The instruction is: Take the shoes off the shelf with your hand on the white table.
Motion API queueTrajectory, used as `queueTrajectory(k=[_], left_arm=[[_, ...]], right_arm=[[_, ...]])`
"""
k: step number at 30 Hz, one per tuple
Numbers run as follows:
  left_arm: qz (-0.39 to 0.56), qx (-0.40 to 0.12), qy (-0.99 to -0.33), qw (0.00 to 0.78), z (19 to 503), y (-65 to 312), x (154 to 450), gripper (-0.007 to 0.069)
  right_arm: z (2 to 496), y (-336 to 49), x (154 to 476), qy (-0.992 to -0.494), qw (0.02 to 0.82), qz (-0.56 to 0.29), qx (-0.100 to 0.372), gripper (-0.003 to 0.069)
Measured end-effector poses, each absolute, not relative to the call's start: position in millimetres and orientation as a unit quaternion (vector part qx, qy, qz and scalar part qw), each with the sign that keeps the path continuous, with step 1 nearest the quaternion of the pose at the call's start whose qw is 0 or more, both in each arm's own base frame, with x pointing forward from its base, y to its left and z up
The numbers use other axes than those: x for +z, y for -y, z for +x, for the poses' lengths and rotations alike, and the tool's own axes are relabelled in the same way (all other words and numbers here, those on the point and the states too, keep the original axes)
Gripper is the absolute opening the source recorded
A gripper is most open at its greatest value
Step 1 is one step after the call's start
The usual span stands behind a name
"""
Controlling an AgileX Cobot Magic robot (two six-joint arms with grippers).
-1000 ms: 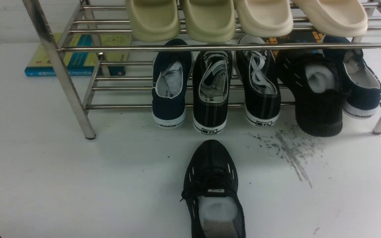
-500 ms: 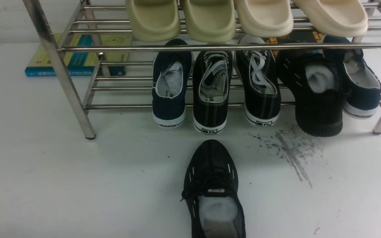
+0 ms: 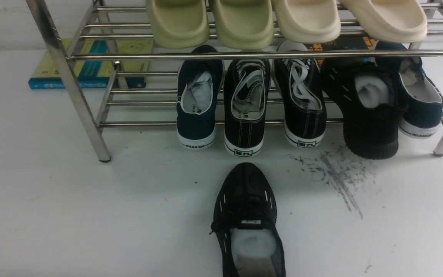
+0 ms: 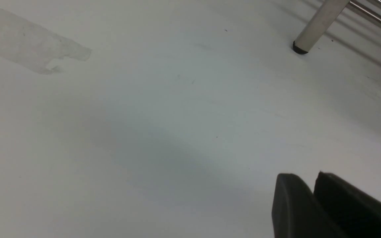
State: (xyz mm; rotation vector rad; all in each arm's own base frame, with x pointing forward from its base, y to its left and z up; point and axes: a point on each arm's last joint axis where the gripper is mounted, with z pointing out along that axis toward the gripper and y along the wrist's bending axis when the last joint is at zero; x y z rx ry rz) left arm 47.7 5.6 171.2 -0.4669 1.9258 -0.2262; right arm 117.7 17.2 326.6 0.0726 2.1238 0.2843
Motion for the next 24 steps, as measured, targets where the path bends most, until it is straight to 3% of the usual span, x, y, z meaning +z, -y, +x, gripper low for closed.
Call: queueTrajectory(k=[4, 10, 19, 24], left_arm=[[-0.197, -0.095, -0.811, 0.542, 48, -6, 171, 0.013], [-0.197, -0.095, -0.811, 0.542, 48, -6, 171, 0.0143], [-0.197, -0.095, -0.811, 0.542, 48, -6, 171, 0.0149], [-0.197, -0.095, -0.811, 0.542, 48, -6, 171, 0.0155]], right_arm=[[139, -24, 310, -0.901, 0.414, -0.017, 0.124, 0.024], [180, -41, 295, -0.912, 0.353, -0.113, 0.177, 0.0247], [238, -70, 326, -0.89, 0.355, -0.208, 0.197, 0.0307], [268, -96, 335, -0.88, 0.364, -0.254, 0.17, 0.0367]])
